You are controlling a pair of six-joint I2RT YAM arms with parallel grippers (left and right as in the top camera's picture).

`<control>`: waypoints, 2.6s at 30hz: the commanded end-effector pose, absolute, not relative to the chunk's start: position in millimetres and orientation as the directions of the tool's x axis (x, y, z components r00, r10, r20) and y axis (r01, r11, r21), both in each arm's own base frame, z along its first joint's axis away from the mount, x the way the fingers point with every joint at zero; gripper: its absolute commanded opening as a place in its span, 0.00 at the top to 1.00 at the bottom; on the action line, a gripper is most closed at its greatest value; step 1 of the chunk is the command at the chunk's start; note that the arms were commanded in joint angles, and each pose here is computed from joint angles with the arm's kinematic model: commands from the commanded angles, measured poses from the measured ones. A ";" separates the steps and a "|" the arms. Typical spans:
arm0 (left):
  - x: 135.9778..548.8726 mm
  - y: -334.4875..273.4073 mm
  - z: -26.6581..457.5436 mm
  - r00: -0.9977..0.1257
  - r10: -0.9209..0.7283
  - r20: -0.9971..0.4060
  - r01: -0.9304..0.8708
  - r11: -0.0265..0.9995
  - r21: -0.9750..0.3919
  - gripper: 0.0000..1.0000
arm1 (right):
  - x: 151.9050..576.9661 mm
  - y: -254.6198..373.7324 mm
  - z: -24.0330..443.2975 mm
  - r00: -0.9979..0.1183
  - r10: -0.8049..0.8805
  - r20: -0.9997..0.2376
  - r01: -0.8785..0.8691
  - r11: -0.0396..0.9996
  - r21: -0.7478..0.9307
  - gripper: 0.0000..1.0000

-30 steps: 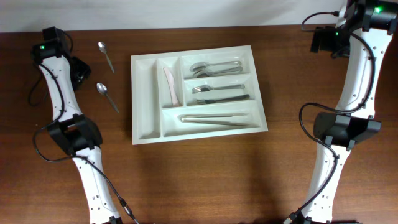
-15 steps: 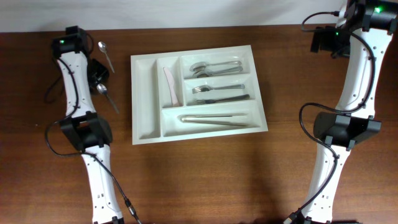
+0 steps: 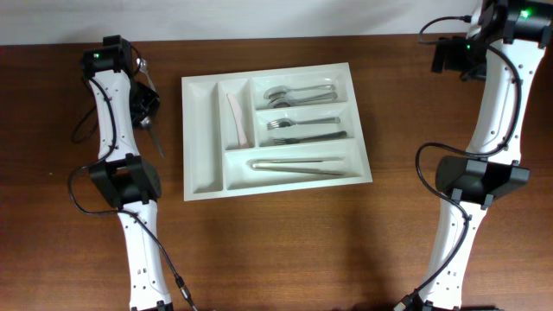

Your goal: Pack container

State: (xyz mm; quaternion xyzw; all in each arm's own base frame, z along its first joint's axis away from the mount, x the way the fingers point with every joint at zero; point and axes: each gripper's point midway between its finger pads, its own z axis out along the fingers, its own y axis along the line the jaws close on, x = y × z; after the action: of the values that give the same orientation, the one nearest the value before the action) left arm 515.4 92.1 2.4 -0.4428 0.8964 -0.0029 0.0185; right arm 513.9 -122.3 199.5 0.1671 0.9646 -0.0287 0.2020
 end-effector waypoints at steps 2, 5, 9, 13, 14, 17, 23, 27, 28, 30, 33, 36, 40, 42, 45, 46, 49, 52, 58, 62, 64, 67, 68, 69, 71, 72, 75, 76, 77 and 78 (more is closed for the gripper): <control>516.8 96.7 20.5 -0.603 -0.796 -0.064 -0.796 0.605 -0.028 0.83 | 510.9 -123.7 202.9 -0.865 0.302 -0.400 0.329 0.944 0.001 0.01; 516.7 96.8 20.5 -0.603 -0.795 -0.064 -0.796 0.605 -0.027 0.83 | 510.9 -123.7 202.9 -0.865 0.302 -0.400 0.329 0.944 0.001 0.01; 516.8 96.8 20.5 -0.603 -0.795 -0.064 -0.796 0.605 -0.028 0.97 | 510.9 -123.7 202.9 -0.865 0.302 -0.400 0.329 0.944 0.001 0.01; 516.7 96.6 20.5 -0.603 -0.795 -0.063 -0.795 0.605 -0.028 0.98 | 510.9 -123.7 202.9 -0.865 0.302 -0.400 0.329 0.944 0.001 0.01; 516.7 96.6 20.5 -0.603 -0.795 -0.063 -0.795 0.606 -0.028 0.98 | 510.9 -123.7 202.9 -0.865 0.302 -0.400 0.329 0.944 0.001 0.01; 517.3 96.7 23.9 -0.617 -0.784 -0.069 -0.784 0.620 -0.031 0.98 | 510.9 -123.7 202.9 -0.865 0.302 -0.400 0.329 0.944 0.001 0.01; 520.8 97.2 46.6 -0.631 -0.769 -0.104 -0.768 0.638 -0.058 0.98 | 510.9 -123.7 202.9 -0.865 0.302 -0.400 0.329 0.944 0.001 0.01; 524.2 97.2 82.3 -0.651 -0.742 -0.159 -0.738 0.668 -0.098 0.98 | 510.9 -123.7 202.9 -0.865 0.302 -0.400 0.329 0.944 0.001 0.01; 524.6 97.1 88.6 -0.661 -0.731 -0.171 -0.725 0.681 -0.103 0.98 | 510.9 -123.7 202.9 -0.865 0.302 -0.400 0.329 0.944 0.001 0.01; 526.0 92.3 104.4 -0.704 -0.681 -0.199 -0.674 0.730 -0.113 0.98 | 510.9 -123.7 202.9 -0.865 0.302 -0.400 0.329 0.944 0.001 0.01; 528.4 76.9 125.6 -0.775 -0.588 -0.230 -0.572 0.808 -0.139 0.98 | 510.9 -123.7 202.9 -0.865 0.302 -0.400 0.329 0.944 0.001 0.01; 530.5 54.5 143.7 -0.839 -0.478 -0.260 -0.450 0.878 -0.162 0.98 | 510.9 -123.7 202.9 -0.865 0.302 -0.400 0.329 0.944 0.001 0.01; 532.1 11.3 158.5 -0.911 -0.292 -0.292 -0.247 0.952 -0.182 0.98 | 510.9 -123.7 202.9 -0.865 0.302 -0.400 0.329 0.944 0.001 0.01; 532.1 -4.6 158.0 -0.923 -0.250 -0.294 -0.205 0.963 -0.174 0.98 | 510.9 -123.7 202.9 -0.865 0.302 -0.400 0.329 0.944 0.001 0.01; 530.0 -22.6 151.8 -0.937 -0.218 -0.273 -0.177 0.970 -0.170 0.98 | 510.9 -123.7 202.9 -0.865 0.302 -0.400 0.329 0.944 0.001 0.01; 529.2 -26.9 149.8 -0.941 -0.211 -0.267 -0.170 0.971 -0.168 0.98 | 510.9 -123.7 202.9 -0.865 0.302 -0.400 0.329 0.944 0.001 0.01; 525.8 -35.7 139.9 -0.953 -0.184 -0.242 -0.157 0.980 -0.125 0.98 | 510.9 -123.7 202.9 -0.865 0.302 -0.400 0.329 0.944 0.001 0.01; 522.2 -41.0 130.8 -0.962 -0.169 -0.214 -0.149 0.983 -0.106 0.98 | 510.9 -123.7 202.9 -0.865 0.302 -0.400 0.329 0.944 0.001 0.01; 513.5 -54.1 112.5 -0.979 -0.143 -0.147 -0.130 0.987 -0.092 0.98 | 510.9 -123.7 202.9 -0.865 0.302 -0.400 0.329 0.944 0.001 0.01; 505.9 -66.0 99.7 -0.990 -0.104 -0.100 -0.096 0.992 -0.079 0.98 | 510.9 -123.7 202.9 -0.865 0.302 -0.400 0.329 0.944 0.001 0.01; 502.3 -71.6 94.2 -0.992 -0.099 -0.078 -0.093 0.993 -0.075 0.98 | 510.9 -123.7 202.9 -0.865 0.302 -0.400 0.329 0.944 0.001 0.01; 498.3 -75.7 88.2 -0.985 -0.163 -0.050 -0.160 0.984 -0.073 0.98 | 510.9 -123.7 202.9 -0.865 0.302 -0.400 0.329 0.944 0.001 0.01; 497.6 -75.9 86.9 -0.980 -0.195 -0.043 -0.191 0.979 -0.073 0.98 | 510.9 -123.7 202.9 -0.865 0.302 -0.400 0.329 0.944 0.001 0.01; 497.0 -74.4 85.6 -0.972 -0.233 -0.038 -0.230 0.971 -0.065 0.98 | 510.9 -123.7 202.9 -0.865 0.302 -0.400 0.329 0.944 0.001 0.01; 497.1 -69.8 84.7 -0.957 -0.287 -0.042 -0.286 0.957 -0.041 0.98 | 510.9 -123.7 202.9 -0.865 0.302 -0.400 0.329 0.944 0.001 0.01; 497.5 -66.6 84.5 -0.947 -0.318 -0.048 -0.317 0.948 -0.026 0.98 | 510.9 -123.7 202.9 -0.865 0.302 -0.400 0.329 0.944 0.001 0.01; 498.4 -59.5 84.6 -0.926 -0.372 -0.066 -0.373 0.928 0.006 0.98 | 510.9 -123.7 202.9 -0.865 0.302 -0.400 0.329 0.944 0.001 0.01; 498.7 -57.2 84.6 -0.918 -0.389 -0.071 -0.391 0.920 0.013 0.98 | 510.9 -123.7 202.9 -0.865 0.302 -0.400 0.329 0.944 0.001 0.01; 499.2 -54.9 84.7 -0.908 -0.413 -0.075 -0.415 0.910 0.017 0.98 | 510.9 -123.7 202.9 -0.865 0.302 -0.400 0.329 0.944 0.001 0.01; 500.0 -54.4 84.5 -0.905 -0.418 -0.077 -0.420 0.907 0.014 0.98 | 510.9 -123.7 202.9 -0.865 0.302 -0.400 0.329 0.944 0.001 0.01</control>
State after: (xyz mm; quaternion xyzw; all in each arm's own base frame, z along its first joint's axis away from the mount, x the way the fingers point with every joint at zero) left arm 497.3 -66.9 72.1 -0.1646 0.9862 -0.0015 0.0161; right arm 513.9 -122.3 199.5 0.1671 0.9646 -0.0287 0.2020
